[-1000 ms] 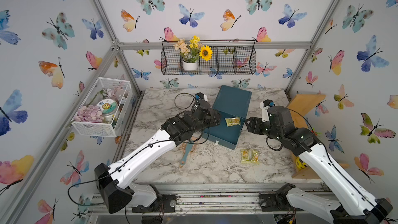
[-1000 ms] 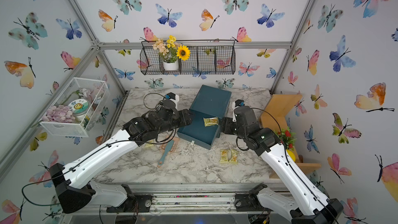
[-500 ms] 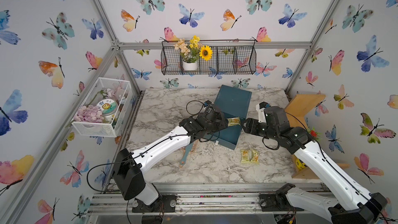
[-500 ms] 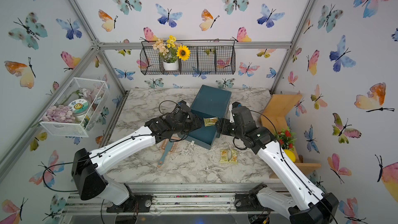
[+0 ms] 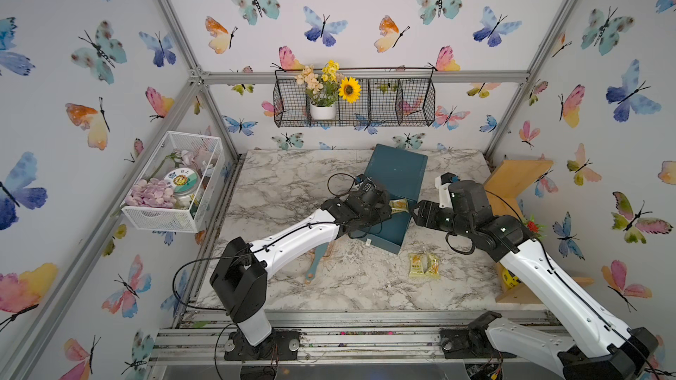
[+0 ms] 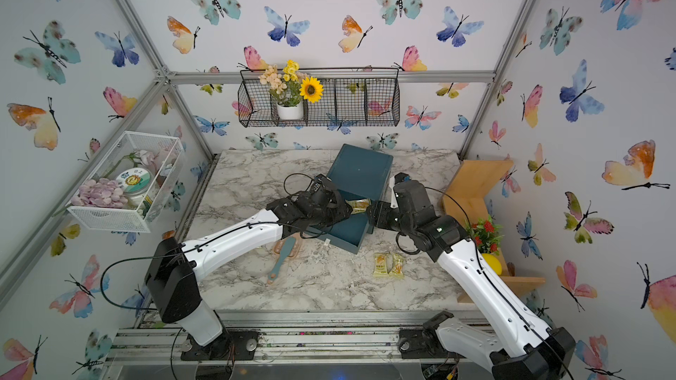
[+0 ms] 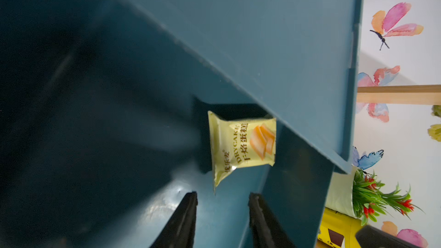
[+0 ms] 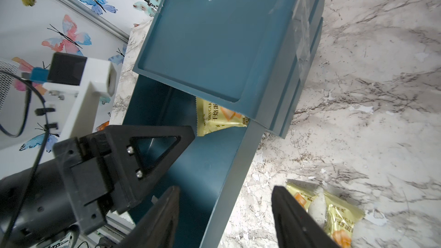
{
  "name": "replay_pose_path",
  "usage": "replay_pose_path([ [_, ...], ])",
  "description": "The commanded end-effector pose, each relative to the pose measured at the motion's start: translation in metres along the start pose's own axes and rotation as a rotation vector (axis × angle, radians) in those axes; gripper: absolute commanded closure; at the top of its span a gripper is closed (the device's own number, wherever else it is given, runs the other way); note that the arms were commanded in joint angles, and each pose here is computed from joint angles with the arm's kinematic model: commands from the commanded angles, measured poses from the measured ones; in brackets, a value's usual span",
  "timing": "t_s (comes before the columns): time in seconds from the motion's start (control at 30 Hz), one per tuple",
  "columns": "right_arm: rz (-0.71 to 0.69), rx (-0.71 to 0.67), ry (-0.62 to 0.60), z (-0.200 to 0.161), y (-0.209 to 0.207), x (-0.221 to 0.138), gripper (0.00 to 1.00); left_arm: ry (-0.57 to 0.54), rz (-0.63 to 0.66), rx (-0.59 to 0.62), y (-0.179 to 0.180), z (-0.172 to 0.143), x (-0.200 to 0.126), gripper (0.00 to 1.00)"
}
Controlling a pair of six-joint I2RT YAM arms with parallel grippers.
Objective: Take the cookies out of the drawer
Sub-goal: Pick up the cookie from the drawer.
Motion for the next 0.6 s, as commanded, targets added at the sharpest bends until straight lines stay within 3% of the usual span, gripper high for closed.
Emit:
replay_pose_path([
  [0.0,-0.003,-0.017,-0.047,0.010,0.001,-0.011,0.34,-0.001,-0.034,0.003,-0.008,0.006,0.002,0.62],
  [0.57,0.005,-0.029,-0.048,0.010,0.003,-0.012,0.35,-0.012,-0.009,-0.015,0.001,0.013,0.015,0.81],
])
Point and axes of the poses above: each gripper's point midway between its finger pads, its own x axis out along the fingers, its own y axis along the line the jaws close on, z = x × y, the point moved 2 cm from there along -x, back along the fingers, and after that the axes turned 4 degrees about x, right-handed, at the moved point
